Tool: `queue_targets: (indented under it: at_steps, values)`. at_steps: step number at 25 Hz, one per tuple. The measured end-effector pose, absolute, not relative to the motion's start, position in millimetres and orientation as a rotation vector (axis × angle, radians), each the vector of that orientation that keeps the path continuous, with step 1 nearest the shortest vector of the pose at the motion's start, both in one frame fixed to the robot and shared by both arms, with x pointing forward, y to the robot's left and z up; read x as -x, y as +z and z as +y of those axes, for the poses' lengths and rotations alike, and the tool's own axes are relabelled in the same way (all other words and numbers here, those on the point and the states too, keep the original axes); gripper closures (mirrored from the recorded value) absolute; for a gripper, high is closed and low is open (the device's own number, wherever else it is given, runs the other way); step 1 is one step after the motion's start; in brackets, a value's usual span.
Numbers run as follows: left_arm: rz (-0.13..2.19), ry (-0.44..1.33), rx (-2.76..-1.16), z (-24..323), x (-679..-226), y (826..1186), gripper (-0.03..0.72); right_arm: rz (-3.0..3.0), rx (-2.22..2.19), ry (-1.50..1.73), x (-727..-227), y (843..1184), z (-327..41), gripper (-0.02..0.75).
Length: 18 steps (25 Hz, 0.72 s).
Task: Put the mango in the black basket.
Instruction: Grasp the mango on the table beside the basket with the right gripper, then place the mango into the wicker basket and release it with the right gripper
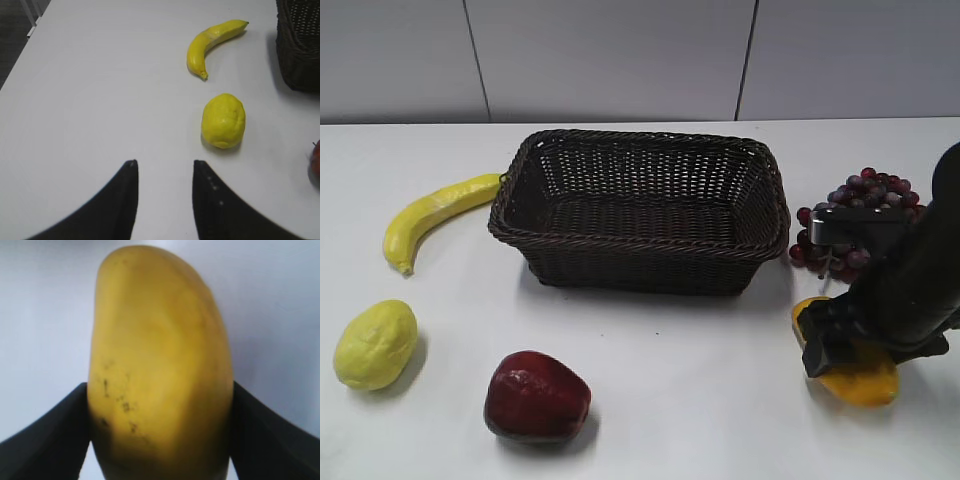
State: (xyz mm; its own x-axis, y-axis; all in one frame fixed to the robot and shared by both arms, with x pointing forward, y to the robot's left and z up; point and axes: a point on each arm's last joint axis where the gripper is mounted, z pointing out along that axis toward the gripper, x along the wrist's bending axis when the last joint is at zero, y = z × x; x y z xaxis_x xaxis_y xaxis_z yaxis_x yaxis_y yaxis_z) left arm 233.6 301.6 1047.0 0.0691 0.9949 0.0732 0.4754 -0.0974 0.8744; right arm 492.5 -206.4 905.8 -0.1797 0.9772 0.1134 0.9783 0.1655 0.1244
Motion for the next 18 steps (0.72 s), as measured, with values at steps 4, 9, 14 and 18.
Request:
queue_targets:
  at_steps: [4, 9, 14, 18]
  values:
    - [1.484, 0.959, -1.661, 302, -234, 1047, 0.417, -2.431, 1.961, -0.244, -497, 932, -205, 0.169]
    - [1.484, 0.959, -1.661, 302, -234, 1047, 0.417, -2.490, 1.962, -0.430, -507, 995, -201, 0.169]
    - [1.484, 0.959, -1.661, 302, -234, 1047, 0.417, -2.446, 1.934, -0.845, -523, 1061, -186, 0.169]
    - [1.484, 0.959, -1.661, 302, -234, 1047, 0.417, -2.488, 1.761, -1.175, -535, 1098, -158, 0.169]
